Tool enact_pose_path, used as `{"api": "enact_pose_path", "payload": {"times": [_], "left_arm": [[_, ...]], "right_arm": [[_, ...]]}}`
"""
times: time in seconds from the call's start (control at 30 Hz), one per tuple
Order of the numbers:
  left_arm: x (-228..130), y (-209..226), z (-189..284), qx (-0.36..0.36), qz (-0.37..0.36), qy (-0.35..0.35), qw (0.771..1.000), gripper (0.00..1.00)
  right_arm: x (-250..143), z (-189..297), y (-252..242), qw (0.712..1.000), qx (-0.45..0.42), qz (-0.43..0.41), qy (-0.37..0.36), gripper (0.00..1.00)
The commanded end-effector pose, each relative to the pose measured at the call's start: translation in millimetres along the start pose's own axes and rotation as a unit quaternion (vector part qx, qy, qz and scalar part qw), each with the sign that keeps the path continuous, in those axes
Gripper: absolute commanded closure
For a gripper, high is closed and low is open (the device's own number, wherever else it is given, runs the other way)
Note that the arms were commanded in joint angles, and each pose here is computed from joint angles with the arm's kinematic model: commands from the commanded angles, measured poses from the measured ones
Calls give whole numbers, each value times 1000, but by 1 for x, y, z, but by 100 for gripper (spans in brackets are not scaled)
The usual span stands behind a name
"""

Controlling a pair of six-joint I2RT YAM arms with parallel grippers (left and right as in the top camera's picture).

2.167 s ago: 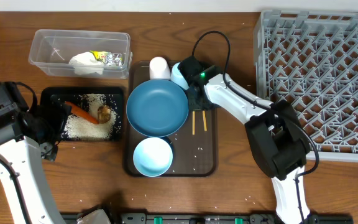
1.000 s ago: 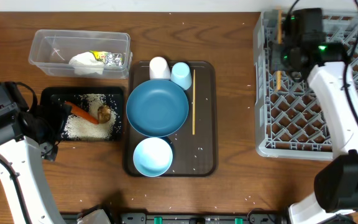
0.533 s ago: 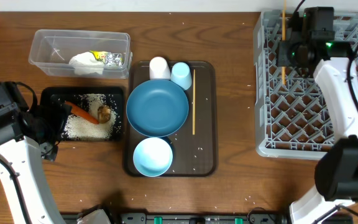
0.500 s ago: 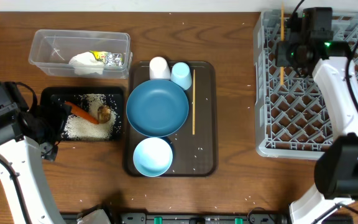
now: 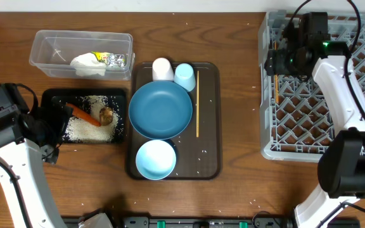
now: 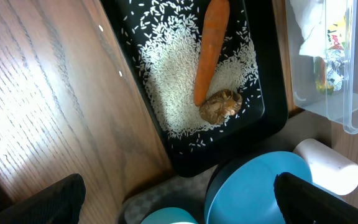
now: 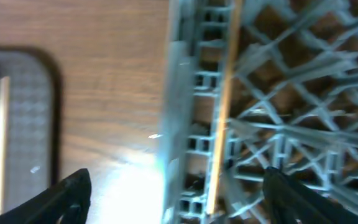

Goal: Sort waste into correct bins and load items into the dishwasher rack
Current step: 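Move the right gripper back to the remaining chopstick on the tray, then grasp the second wooden chopstick with the right gripper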

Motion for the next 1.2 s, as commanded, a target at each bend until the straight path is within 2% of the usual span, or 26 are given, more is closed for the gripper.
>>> {"api": "enact_pose_path", "payload": {"times": [0.0, 0.13, 0.2, 0.4, 0.5, 0.7, 1.17], "left_arm": [[0, 2, 2, 2, 7, -3, 1000, 2], [0, 2, 2, 2, 6, -3, 1000, 2], [0, 2, 2, 2, 6, -3, 1000, 2], [0, 2, 2, 2, 7, -3, 1000, 2], [0, 2, 2, 2, 7, -3, 1000, 2], [0, 2, 2, 2, 6, -3, 1000, 2], [0, 2, 2, 2, 7, -3, 1000, 2]], "right_arm": [[3, 35, 41, 997, 68, 13, -30, 14], [-5, 43, 86, 994, 94, 48, -32, 8], [-13, 39, 106, 995, 77, 50, -25, 5], [-44, 13, 155, 999, 23, 25, 7, 5], [-59, -4, 171, 1000, 3, 14, 23, 9], [-81, -42, 189, 998, -10, -1, 58, 25], [-120, -115, 192, 991, -42, -12, 127, 37]]}}
Point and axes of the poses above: each gripper's point midway between its finger pads, its own z axis back along the fingers, its own y axis along the line the jaws close on, x = y × z, the point moved 5 cm from there along z, back along the fingers, and after that the axes turned 3 degrees about -z, right-handed, at the moved point
